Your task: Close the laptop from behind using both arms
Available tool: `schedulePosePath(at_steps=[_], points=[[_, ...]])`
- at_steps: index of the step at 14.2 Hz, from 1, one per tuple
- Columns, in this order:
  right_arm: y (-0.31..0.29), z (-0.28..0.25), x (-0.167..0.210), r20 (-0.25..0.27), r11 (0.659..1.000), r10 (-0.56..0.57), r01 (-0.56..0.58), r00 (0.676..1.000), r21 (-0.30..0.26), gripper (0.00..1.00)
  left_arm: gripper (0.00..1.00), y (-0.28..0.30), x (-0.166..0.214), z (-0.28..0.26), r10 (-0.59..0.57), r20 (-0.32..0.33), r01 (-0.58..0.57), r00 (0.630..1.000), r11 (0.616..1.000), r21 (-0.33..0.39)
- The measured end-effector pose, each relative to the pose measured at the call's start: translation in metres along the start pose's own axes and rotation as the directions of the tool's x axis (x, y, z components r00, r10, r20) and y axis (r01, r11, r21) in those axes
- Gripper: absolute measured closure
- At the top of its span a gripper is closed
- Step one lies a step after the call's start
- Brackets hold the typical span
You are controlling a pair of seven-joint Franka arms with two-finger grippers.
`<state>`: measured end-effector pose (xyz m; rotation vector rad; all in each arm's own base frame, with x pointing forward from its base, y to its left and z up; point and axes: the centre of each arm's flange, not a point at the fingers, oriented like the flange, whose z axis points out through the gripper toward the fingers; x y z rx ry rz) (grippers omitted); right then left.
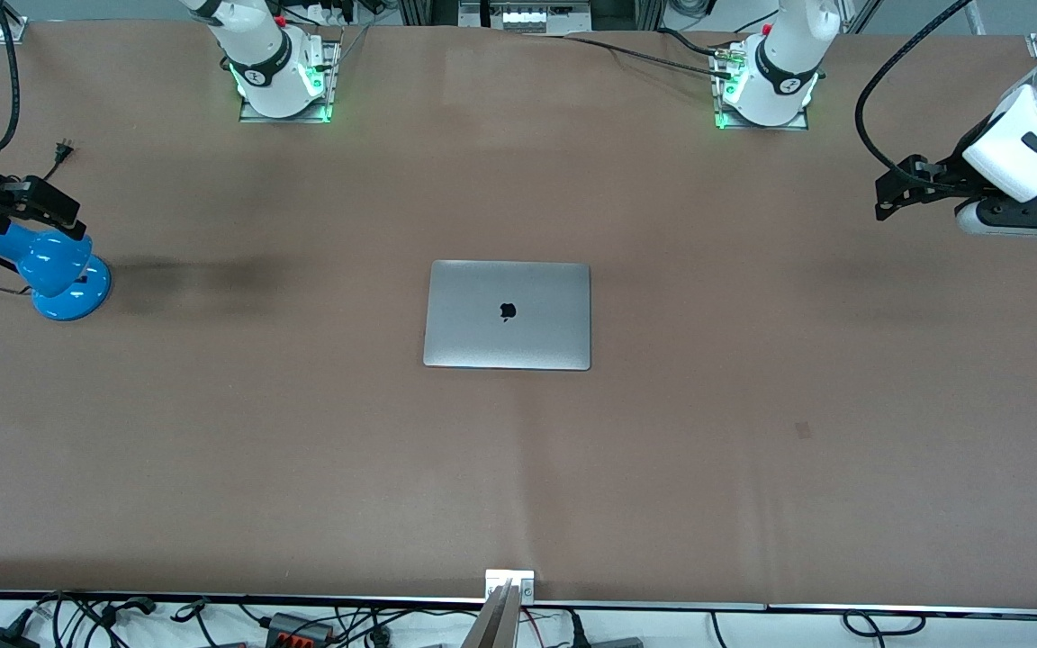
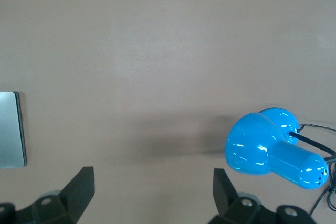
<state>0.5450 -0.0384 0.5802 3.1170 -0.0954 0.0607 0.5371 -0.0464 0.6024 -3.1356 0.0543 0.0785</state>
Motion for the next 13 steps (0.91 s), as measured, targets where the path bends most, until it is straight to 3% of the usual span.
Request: schedulePosePath(at_steps=[13], points=[[-0.0012, -0.0031, -0.0033, 0.007, 1.000, -0.003, 0.003, 1.000, 0.000, 0.00, 0.00, 0.0000, -0.0005, 0.0004, 0.000, 0.005, 0.000, 1.000, 1.000, 0.000]])
